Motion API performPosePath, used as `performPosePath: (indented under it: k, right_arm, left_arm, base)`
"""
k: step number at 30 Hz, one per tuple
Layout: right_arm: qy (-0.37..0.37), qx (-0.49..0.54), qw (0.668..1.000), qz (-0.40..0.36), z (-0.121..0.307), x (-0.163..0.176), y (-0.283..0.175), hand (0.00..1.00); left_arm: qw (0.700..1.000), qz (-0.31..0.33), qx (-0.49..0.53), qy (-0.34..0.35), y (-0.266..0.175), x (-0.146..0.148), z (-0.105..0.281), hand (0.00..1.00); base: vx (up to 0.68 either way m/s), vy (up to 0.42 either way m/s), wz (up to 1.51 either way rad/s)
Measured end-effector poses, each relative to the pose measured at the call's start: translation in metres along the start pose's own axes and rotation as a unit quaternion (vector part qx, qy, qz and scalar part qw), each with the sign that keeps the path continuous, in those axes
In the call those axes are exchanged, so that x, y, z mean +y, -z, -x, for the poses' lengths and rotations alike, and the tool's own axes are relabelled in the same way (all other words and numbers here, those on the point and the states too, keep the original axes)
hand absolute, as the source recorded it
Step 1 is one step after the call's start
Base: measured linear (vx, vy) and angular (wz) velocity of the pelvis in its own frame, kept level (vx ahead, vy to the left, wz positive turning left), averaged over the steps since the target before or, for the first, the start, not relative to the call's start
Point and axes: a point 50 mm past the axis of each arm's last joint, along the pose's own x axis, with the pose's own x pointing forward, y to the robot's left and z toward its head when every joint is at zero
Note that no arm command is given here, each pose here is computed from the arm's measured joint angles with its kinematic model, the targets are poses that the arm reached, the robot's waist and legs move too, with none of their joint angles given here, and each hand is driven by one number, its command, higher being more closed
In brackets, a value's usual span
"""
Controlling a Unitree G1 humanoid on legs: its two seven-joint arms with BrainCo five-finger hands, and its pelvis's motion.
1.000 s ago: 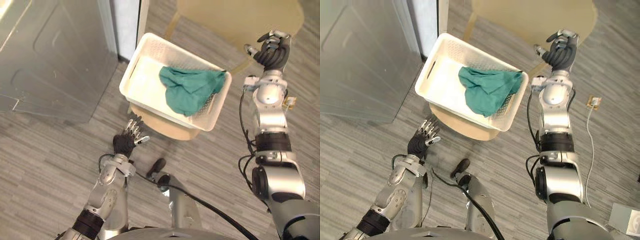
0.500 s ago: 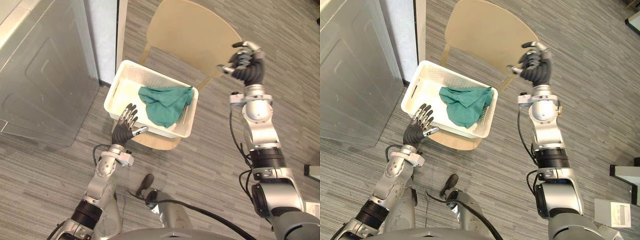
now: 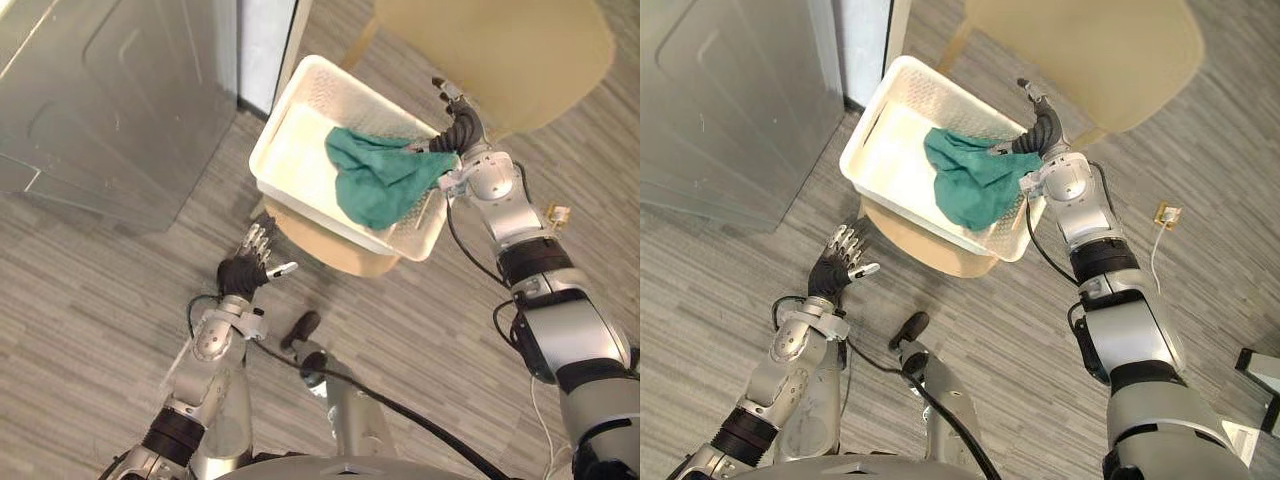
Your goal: Pick up the laundry basket with both hands and put the clothes into the washing machine.
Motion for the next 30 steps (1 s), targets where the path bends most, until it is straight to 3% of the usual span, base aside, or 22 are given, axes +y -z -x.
performPosePath:
  k: [10, 19, 30]
  right_arm:
    - [0.03, 0.049, 0.998, 0.036, -0.01, -0.017, 0.009, 0.0]
    - [0.021, 0.043, 0.996, 0.075, -0.005, -0.02, 0.013, 0.0]
    - [0.016, -0.004, 0.997, 0.072, -0.005, -0.014, -0.003, 0.0]
  left_arm:
    - [1.0, 0.009, -0.004, 0.004, -0.001, -0.003, -0.003, 0.0]
    - [1.0, 0.022, 0.0, 0.008, 0.0, -0.004, -0.006, 0.0]
    - [0.999, 0.032, -0.002, 0.013, 0.0, -0.008, -0.014, 0.0]
  base:
    - [0.07, -0.023, 0.08]
    - [0.04, -0.021, 0.03]
    - [0.05, -0.021, -0.1]
